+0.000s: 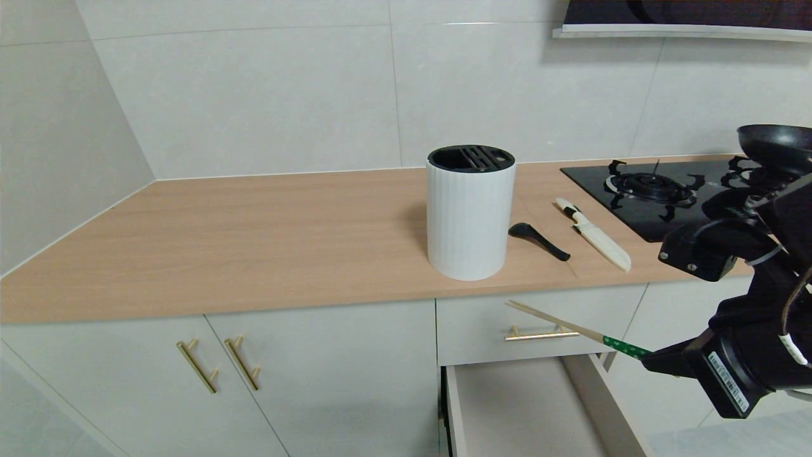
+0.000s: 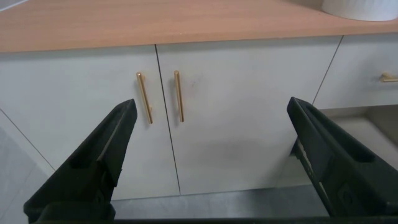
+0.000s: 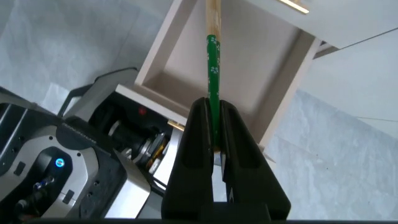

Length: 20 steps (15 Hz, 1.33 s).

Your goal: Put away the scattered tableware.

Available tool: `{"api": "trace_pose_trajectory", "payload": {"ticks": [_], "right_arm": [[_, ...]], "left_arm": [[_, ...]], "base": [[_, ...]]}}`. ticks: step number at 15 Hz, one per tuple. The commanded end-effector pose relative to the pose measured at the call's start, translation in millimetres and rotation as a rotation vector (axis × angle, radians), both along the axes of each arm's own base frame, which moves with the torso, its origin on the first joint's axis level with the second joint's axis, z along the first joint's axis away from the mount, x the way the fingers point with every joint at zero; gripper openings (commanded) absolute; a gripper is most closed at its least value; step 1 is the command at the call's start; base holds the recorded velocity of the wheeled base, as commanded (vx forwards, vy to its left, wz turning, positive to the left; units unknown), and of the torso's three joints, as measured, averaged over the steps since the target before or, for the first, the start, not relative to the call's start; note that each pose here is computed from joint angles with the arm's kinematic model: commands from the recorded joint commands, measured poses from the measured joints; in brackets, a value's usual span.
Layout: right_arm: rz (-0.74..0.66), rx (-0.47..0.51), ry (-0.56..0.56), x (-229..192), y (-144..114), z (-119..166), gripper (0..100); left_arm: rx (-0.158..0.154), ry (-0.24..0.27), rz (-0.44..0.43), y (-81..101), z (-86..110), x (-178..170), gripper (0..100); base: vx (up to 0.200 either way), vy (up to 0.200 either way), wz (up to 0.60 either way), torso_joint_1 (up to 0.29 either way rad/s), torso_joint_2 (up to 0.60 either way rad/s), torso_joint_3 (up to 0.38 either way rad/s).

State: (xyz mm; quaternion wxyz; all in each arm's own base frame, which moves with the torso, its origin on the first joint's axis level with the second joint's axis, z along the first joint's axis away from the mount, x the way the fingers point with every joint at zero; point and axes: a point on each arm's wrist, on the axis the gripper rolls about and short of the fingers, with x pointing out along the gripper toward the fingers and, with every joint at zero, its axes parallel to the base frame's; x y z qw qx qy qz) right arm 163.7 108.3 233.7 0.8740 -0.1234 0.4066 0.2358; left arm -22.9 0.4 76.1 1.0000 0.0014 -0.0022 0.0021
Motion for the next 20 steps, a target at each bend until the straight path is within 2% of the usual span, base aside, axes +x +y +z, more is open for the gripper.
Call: {"api": "trace_pose_trajectory", "payload": {"ticks": [1,20], "right_arm": [[0.000,-0.010,0.014,3.2,2.2,-3.4,0],[-0.003,-0.044,0.058,13.6,9.0,-14.8,0]], "left_arm": [[0.000,0.001,0.000,0.0,-0.3,0.1,100],[0.000,0.000,0.000,0.0,0.1,0.0,100]], "base": [[0.000,0.000,0.00,-0.051,0.11,0.076],[0.000,0.000,0.00,-0.159,0.45,0.287]]}}
